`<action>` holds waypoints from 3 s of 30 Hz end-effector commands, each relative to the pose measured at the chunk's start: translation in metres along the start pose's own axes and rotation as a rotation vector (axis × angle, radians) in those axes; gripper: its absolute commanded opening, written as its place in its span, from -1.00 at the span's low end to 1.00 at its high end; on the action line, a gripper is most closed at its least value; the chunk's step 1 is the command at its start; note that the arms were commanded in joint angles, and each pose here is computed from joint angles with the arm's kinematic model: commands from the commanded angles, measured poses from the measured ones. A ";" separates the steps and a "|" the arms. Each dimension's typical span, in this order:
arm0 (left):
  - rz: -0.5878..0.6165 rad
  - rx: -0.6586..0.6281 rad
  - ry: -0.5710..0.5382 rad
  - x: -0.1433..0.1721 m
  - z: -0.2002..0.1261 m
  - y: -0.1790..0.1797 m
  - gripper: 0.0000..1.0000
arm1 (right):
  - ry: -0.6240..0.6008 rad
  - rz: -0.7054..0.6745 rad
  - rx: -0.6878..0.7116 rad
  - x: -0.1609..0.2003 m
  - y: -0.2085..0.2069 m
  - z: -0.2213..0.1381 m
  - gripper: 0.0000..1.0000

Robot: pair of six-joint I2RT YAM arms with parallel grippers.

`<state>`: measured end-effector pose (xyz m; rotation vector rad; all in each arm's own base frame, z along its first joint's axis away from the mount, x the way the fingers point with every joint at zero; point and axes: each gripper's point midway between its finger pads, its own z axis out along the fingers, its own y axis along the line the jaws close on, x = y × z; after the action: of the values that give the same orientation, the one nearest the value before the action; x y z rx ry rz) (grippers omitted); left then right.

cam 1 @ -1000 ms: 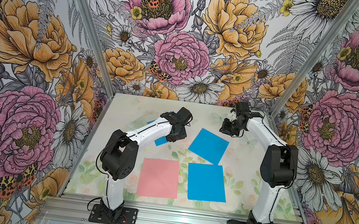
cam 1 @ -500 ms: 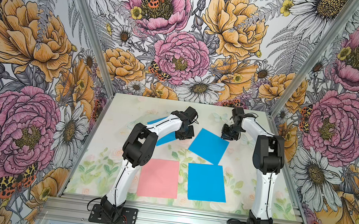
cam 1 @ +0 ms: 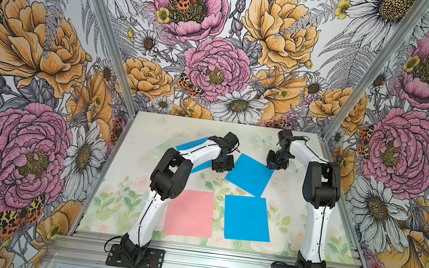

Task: Sort the scattered colored papers by color
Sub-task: Pick up the colored paper from the center of the board.

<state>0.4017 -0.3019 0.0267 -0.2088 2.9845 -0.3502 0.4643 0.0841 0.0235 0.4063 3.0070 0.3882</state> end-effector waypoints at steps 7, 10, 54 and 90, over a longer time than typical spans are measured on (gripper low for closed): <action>-0.005 0.007 0.050 0.017 0.012 -0.014 -0.27 | 0.047 -0.011 0.049 0.010 -0.014 0.016 -0.63; 0.003 0.013 0.075 0.027 0.013 -0.017 -0.24 | 0.043 -0.013 0.025 0.003 -0.010 0.017 -0.63; 0.098 -0.009 0.238 0.090 0.067 -0.040 -0.07 | 0.070 0.005 -0.037 0.008 -0.006 0.015 -0.63; -0.609 0.735 0.062 0.058 0.032 -0.034 0.06 | 0.093 -0.014 -0.049 0.016 -0.006 0.015 -0.63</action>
<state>0.3680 -0.3585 0.0296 -0.8654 2.5263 -1.4564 0.4617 0.0841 0.0213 0.3925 3.0272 0.4938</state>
